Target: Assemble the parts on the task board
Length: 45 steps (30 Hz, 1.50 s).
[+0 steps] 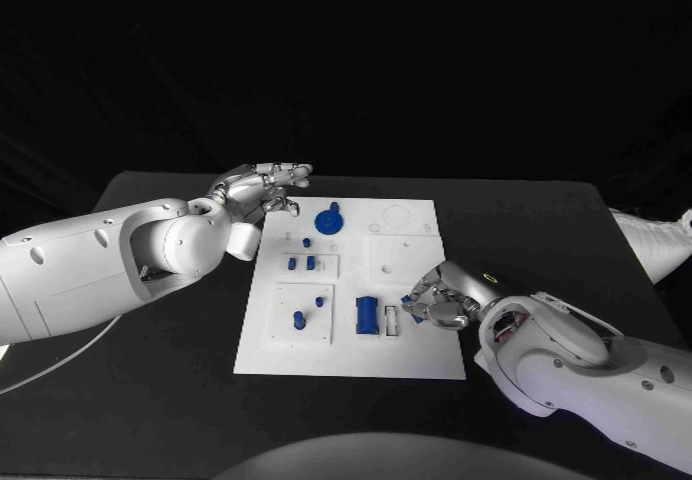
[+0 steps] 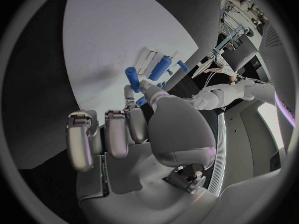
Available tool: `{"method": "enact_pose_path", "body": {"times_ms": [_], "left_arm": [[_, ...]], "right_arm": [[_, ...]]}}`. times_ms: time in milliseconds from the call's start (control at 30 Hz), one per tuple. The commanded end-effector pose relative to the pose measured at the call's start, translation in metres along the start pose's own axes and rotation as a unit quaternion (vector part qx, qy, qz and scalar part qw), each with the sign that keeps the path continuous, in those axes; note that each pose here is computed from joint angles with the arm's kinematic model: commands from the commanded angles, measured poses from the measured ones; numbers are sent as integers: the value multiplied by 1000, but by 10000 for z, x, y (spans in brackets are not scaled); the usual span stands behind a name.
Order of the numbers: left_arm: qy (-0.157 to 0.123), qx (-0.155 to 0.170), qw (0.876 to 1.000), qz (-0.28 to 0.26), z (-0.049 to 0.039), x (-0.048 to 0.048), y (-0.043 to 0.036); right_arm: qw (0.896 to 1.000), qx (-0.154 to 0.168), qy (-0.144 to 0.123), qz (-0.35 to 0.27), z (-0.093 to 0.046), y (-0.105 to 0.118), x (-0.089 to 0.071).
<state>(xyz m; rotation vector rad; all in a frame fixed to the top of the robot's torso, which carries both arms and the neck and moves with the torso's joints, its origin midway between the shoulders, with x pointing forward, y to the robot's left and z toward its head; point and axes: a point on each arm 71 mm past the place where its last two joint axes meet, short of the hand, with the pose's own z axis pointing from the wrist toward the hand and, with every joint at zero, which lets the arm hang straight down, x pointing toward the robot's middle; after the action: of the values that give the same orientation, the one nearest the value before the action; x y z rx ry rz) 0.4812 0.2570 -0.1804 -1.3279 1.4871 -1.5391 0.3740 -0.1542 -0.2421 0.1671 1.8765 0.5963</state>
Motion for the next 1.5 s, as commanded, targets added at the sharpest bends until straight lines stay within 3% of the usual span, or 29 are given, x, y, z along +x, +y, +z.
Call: {"method": "enact_pose_path", "body": {"times_ms": [33, 167, 433, 1500], "left_arm": [[13, 2, 1000, 0, 3, 40, -4], [14, 2, 1000, 0, 2, 48, -3], [17, 1, 1000, 0, 3, 61, -1], [21, -1, 1000, 2, -4, 74, 1]], "right_arm": [[999, 28, 25, 40, 17, -21, 46], [997, 43, 43, 53, 44, -32, 85], [995, 54, 51, 65, 91, -12, 128], [993, 54, 94, 51, 148, 49, 231]]}}
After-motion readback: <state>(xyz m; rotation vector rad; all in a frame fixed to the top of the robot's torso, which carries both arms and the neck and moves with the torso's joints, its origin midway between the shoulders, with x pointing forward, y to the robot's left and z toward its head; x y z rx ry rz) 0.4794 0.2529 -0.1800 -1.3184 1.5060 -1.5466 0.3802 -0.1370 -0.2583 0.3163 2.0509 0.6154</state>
